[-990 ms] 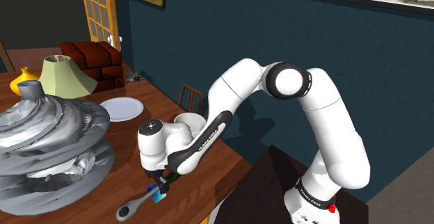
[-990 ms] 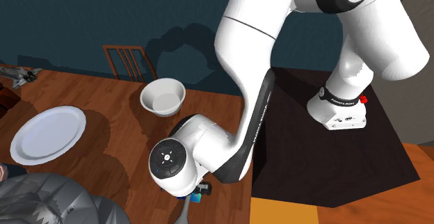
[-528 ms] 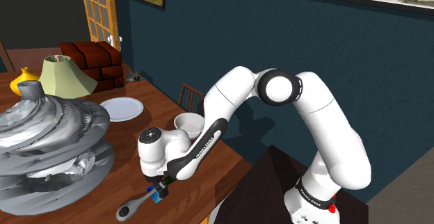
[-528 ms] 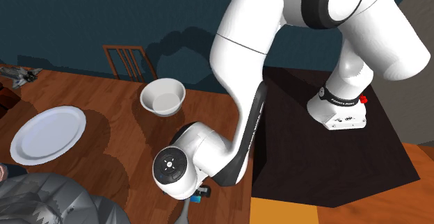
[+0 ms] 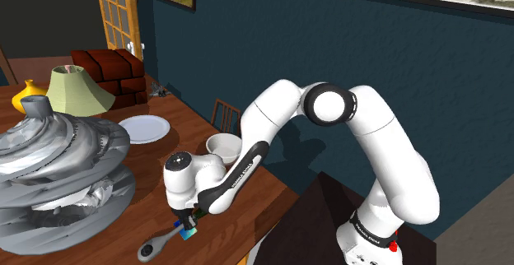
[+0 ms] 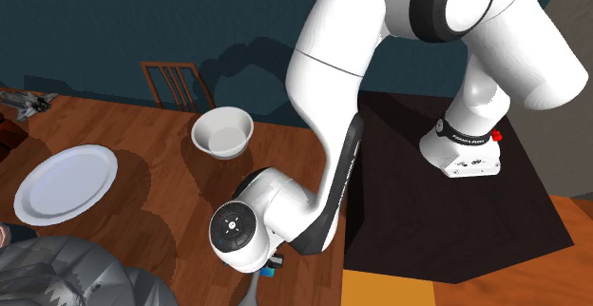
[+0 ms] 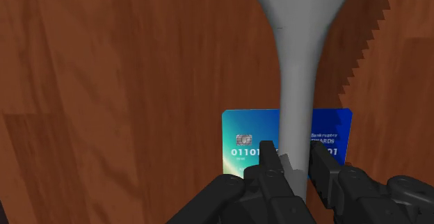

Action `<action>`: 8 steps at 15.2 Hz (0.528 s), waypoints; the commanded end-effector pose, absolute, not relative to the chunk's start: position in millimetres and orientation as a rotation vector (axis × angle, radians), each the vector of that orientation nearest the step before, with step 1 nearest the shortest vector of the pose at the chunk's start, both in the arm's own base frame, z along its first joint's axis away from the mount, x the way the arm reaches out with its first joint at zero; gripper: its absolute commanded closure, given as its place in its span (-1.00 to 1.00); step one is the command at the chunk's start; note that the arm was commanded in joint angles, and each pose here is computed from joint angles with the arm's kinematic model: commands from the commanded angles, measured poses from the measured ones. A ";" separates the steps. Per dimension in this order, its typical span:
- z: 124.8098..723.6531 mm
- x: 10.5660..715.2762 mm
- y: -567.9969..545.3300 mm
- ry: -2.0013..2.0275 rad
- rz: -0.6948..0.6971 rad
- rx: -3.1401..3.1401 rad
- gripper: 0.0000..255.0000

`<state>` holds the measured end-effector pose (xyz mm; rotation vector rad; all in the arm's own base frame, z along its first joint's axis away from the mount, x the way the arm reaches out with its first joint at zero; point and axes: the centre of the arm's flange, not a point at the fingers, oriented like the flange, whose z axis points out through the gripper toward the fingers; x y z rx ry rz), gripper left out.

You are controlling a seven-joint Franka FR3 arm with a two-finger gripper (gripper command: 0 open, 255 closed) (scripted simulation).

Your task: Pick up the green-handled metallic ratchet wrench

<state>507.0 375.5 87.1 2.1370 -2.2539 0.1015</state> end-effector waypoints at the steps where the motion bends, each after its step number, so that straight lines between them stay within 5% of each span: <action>1: 86.8 506.7 375.5 -2.253 0.101 2.137 1.00; 8: 113.7 507.1 375.5 -2.253 0.101 2.137 1.00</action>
